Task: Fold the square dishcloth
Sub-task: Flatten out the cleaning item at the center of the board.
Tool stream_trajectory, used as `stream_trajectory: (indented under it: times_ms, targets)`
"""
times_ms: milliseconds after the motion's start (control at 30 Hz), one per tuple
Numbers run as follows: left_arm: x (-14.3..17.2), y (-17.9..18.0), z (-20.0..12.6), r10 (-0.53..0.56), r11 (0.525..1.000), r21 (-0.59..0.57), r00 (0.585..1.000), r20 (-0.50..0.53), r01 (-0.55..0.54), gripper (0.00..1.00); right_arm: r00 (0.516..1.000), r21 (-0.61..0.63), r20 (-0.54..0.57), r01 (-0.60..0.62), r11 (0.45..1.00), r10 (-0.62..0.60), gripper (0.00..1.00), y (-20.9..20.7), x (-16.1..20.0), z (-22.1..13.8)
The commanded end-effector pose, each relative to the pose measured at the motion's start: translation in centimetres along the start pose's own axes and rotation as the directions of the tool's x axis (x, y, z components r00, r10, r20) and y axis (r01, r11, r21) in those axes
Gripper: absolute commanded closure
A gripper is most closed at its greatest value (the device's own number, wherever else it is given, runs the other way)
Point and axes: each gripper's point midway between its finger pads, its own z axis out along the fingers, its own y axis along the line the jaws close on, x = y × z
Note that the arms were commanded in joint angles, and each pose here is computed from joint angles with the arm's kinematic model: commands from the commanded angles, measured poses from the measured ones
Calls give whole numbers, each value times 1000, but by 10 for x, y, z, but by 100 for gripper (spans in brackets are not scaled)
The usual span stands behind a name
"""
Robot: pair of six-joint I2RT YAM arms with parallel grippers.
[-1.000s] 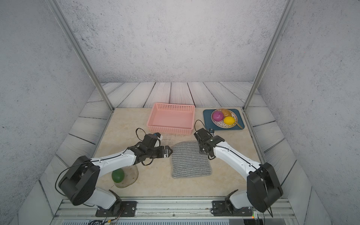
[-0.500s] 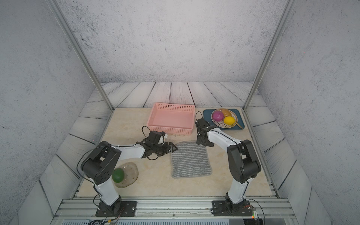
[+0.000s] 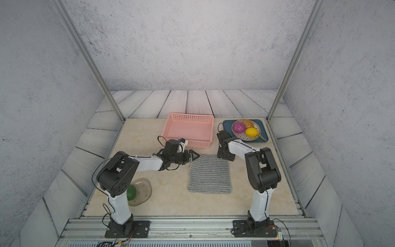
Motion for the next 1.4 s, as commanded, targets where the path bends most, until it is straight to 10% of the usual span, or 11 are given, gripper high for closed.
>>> stream_trajectory:
  times_ms: [0,233,567,900,1367]
  targets:
    - [-20,-30,2,64,992,108,997,52,-70,30,1000,-5,-18,-11,1000,11,43,-2,6,4]
    - [-15,-48,9,154,977,144,987,48,-159,32,1000,-4,-20,-24,1000,24,46,-6,8,4]
    - [-14,32,-4,274,920,-292,962,2,-262,33,999,-5,-34,-19,1000,19,49,-10,12,-5]
    - [23,88,-5,173,882,-428,981,-91,-195,78,996,-34,-88,-28,999,25,49,-12,31,-13]
    - [118,114,-38,78,850,-489,966,-248,-195,93,989,-91,-150,-11,996,-3,50,-18,68,-21]
